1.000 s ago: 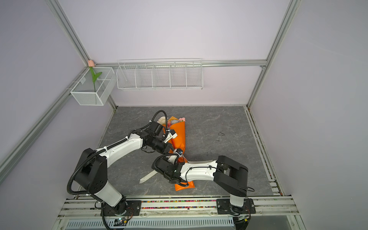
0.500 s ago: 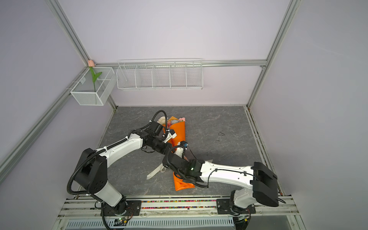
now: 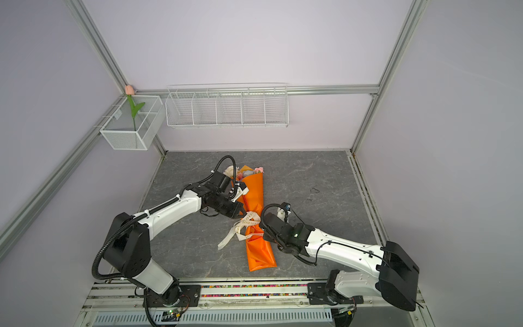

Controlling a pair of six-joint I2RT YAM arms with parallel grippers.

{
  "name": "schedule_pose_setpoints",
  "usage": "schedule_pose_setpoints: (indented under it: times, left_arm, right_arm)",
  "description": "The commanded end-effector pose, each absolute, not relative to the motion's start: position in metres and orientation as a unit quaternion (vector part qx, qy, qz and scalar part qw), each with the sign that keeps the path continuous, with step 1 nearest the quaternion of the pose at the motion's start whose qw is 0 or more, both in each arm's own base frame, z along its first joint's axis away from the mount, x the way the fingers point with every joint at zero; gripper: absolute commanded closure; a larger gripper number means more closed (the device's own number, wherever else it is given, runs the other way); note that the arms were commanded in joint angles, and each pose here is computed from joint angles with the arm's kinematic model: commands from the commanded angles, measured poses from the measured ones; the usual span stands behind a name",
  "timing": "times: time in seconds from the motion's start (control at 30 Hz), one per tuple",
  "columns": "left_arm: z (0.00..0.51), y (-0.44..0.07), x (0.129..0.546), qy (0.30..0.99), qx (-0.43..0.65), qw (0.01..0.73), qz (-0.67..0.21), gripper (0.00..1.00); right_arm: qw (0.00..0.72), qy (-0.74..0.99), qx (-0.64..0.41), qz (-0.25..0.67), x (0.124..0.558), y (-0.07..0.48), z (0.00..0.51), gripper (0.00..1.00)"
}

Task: Tie the bouquet of fake flowers
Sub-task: 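Release the ribbon with both grippers and draw them back from the bouquet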

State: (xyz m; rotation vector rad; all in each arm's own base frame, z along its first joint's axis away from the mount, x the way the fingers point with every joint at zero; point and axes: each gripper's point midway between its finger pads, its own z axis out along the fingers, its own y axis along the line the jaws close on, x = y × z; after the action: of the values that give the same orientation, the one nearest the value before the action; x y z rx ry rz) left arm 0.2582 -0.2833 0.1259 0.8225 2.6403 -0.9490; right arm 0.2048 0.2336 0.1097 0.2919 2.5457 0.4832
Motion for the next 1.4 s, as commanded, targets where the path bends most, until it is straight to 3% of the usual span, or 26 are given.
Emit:
schedule_pose_setpoints:
  times: [0.0,0.13,0.2,0.37,0.67,0.87,1.13,1.37]
  left_arm:
    - [0.152,-0.286,0.266,0.889,0.282,0.143,-0.331,1.0]
    - [0.152,-0.289,0.266,0.888,0.275,0.138,-0.341,1.0]
    - [0.15,-0.283,0.269,0.896,0.271,0.143,-0.322,1.0]
    - [0.14,-0.263,0.276,0.913,0.28,0.157,-0.251,1.0]
    - [0.139,-0.255,0.278,0.917,0.289,0.161,-0.224,1.0]
    - [0.13,-0.239,0.274,0.93,0.31,0.119,-0.156,1.0]
    - [0.118,-0.252,0.262,0.925,0.297,0.093,-0.219,1.0]
    - [0.124,-0.229,0.269,0.937,0.273,0.124,-0.18,1.0]
  right_arm:
    - [0.257,0.946,0.074,0.183,0.203,0.23,0.107,0.94]
    - [0.254,0.95,0.044,0.174,0.202,0.232,0.109,0.94]
    - [0.249,0.958,0.061,0.13,0.202,0.214,0.103,0.94]
    - [0.247,0.957,0.081,0.126,0.203,0.199,0.097,0.94]
    - [0.247,0.96,0.102,0.088,0.207,0.164,0.092,0.94]
    - [0.242,0.959,0.136,0.064,0.212,0.138,0.082,0.94]
    - [0.248,0.959,0.101,0.094,0.23,0.149,0.085,0.94]
    - [0.257,0.965,0.053,0.017,0.241,0.136,0.089,0.94]
